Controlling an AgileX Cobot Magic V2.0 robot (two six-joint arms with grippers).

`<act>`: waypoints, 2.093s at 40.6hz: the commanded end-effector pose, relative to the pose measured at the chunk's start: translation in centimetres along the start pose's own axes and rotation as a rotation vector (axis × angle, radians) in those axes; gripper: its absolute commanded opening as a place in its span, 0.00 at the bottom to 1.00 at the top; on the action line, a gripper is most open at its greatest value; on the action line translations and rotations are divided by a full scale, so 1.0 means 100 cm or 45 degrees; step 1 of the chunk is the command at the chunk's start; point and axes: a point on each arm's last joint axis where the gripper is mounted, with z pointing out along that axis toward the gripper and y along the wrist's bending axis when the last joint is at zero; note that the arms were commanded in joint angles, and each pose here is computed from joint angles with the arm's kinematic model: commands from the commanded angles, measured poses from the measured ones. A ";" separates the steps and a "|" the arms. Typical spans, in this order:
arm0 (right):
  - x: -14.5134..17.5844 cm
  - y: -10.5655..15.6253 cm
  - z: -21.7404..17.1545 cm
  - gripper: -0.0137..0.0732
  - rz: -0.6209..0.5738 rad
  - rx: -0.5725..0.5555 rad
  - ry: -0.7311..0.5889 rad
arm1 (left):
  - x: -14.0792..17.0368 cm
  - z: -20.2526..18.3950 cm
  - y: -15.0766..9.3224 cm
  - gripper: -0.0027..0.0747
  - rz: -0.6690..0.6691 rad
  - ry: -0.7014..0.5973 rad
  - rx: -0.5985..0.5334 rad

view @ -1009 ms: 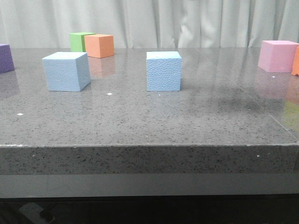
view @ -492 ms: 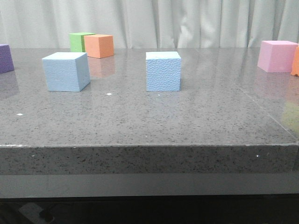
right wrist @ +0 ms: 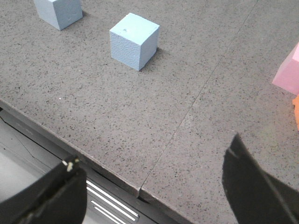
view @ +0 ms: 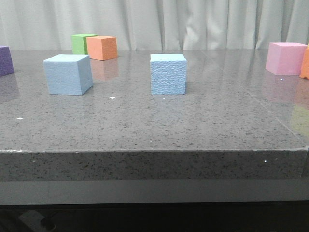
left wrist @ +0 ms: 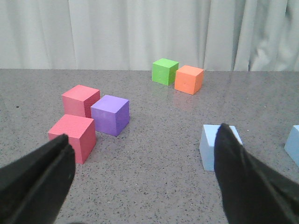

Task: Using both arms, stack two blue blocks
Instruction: 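Open the right gripper and lift it away from the cube, then lower the left gripper onto the other light-blue cube and close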

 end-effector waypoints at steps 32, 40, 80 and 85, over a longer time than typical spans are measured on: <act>-0.011 -0.001 -0.005 0.85 -0.005 0.009 -0.104 | -0.066 0.041 -0.037 0.81 0.094 0.178 0.378; -0.011 -0.001 -0.005 0.85 -0.005 0.009 -0.104 | -0.071 0.097 -0.056 0.81 0.114 0.308 0.381; -0.011 -0.001 -0.005 0.85 -0.005 0.009 -0.104 | -0.006 0.326 -0.116 0.81 -0.017 0.996 0.164; -0.011 -0.001 -0.005 0.85 -0.005 0.009 -0.104 | 0.005 0.333 -0.118 0.81 -0.019 1.032 0.162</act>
